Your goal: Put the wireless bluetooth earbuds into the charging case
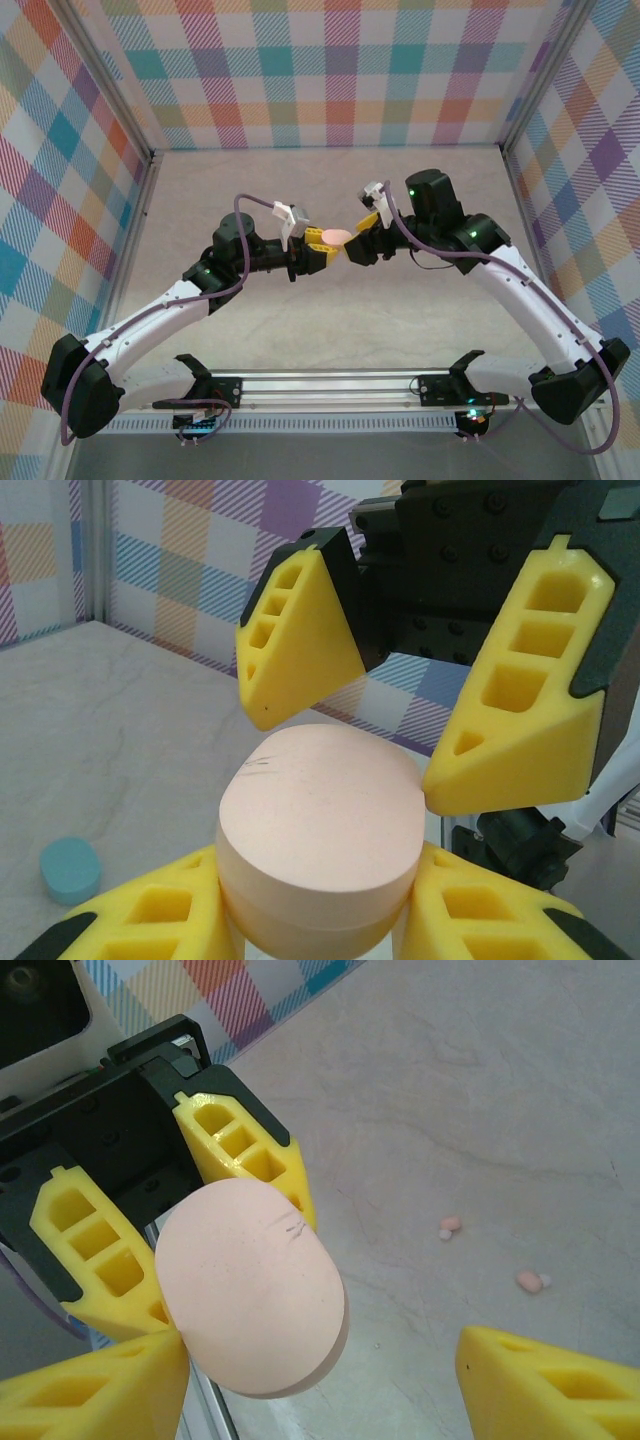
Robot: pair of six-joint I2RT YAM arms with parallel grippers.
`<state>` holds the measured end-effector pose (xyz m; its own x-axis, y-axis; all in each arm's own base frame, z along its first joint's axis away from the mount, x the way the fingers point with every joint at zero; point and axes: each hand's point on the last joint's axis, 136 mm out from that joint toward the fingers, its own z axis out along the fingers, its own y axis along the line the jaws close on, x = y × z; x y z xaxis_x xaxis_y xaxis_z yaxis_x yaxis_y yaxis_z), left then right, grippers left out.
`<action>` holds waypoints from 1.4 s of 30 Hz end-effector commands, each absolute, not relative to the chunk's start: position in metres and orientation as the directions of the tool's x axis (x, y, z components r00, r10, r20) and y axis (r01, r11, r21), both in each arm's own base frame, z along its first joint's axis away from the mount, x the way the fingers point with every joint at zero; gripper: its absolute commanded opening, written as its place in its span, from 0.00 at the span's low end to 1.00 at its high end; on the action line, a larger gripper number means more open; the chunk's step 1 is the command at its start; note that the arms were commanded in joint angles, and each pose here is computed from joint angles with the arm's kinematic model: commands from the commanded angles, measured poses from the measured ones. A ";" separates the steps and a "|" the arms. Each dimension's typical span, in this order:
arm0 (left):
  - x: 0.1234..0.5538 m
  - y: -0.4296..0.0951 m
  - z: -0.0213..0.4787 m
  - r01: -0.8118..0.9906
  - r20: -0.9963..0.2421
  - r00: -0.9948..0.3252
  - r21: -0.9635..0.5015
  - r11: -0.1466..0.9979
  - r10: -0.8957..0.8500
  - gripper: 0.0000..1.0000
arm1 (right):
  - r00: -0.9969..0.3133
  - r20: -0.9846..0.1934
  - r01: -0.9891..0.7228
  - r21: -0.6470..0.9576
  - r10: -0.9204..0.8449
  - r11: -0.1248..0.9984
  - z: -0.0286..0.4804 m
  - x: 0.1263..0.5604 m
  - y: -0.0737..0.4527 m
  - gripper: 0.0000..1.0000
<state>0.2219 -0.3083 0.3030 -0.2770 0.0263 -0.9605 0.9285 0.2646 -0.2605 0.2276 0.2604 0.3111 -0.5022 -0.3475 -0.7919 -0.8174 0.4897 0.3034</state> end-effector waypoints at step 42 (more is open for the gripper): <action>0.181 -0.301 0.307 0.989 -0.966 -0.134 -0.115 0.095 0.222 0.29 | 0.134 -0.678 -0.982 -0.187 -0.722 -0.007 0.315 0.157 0.269 0.71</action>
